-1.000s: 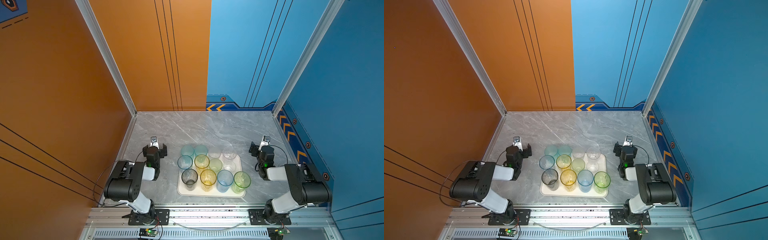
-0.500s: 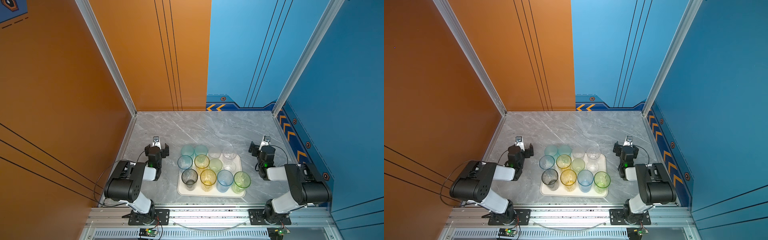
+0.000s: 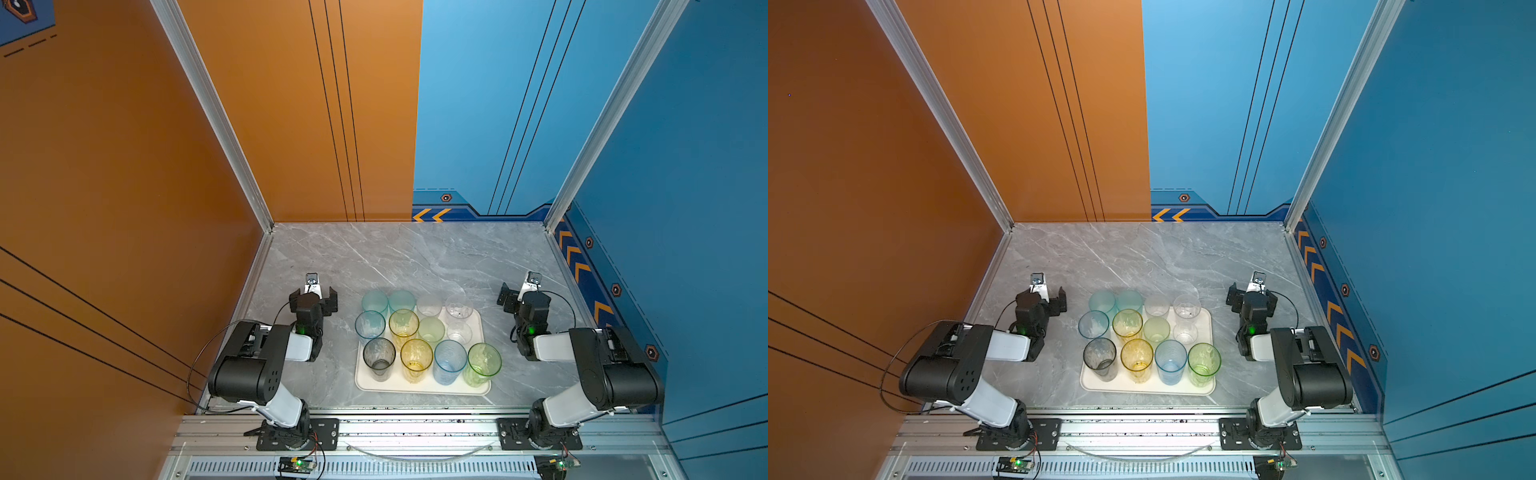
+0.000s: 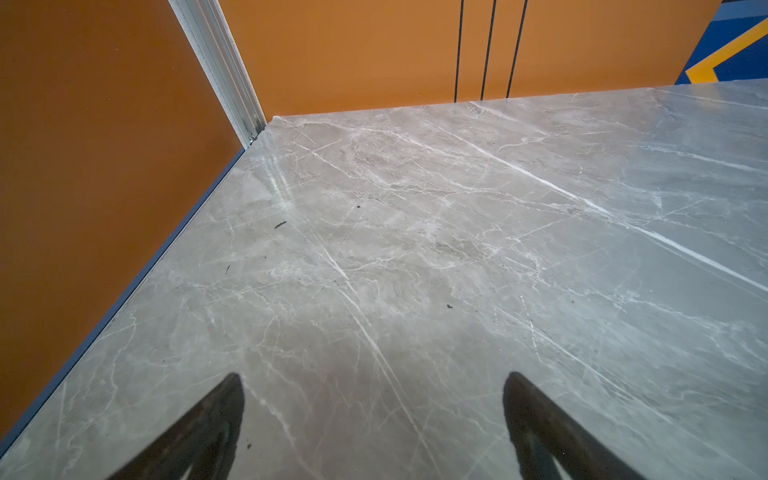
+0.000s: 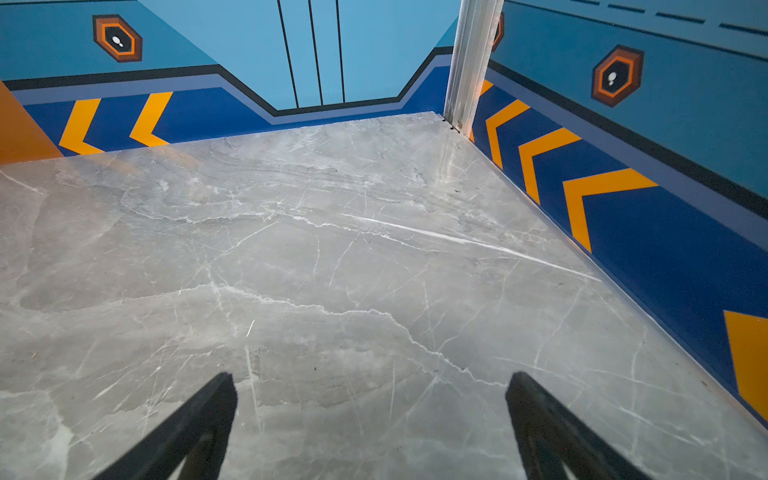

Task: Place the glasses into the tray

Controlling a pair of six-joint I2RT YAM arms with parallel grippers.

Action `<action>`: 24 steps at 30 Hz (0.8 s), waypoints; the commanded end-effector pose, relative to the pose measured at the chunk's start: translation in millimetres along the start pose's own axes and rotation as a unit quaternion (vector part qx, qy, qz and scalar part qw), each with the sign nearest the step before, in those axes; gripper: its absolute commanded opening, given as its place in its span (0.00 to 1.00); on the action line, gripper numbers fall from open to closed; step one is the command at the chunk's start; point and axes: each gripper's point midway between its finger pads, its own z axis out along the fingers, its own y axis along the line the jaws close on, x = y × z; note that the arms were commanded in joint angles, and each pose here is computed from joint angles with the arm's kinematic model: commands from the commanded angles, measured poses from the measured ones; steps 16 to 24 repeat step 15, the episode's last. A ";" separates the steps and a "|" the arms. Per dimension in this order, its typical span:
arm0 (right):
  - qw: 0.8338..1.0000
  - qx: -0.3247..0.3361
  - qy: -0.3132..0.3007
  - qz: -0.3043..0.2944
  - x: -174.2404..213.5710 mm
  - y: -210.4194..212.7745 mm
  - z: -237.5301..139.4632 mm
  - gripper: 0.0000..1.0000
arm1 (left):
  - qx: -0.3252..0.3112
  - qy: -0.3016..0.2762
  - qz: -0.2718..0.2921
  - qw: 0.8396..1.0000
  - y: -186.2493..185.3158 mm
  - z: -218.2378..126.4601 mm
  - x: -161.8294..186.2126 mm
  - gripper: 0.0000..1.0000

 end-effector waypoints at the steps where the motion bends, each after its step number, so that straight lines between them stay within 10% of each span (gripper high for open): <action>1: 1.000 0.007 -0.011 -0.002 -4.9 -0.6 -0.6 1.00 | -0.008 -0.017 0.002 1.000 2.4 -1.7 -9.8 0.98; 24: 1.000 0.007 -0.011 -0.002 -5.1 -0.8 -0.4 1.00 | -0.008 -0.017 0.002 1.000 2.7 -1.5 -9.8 0.98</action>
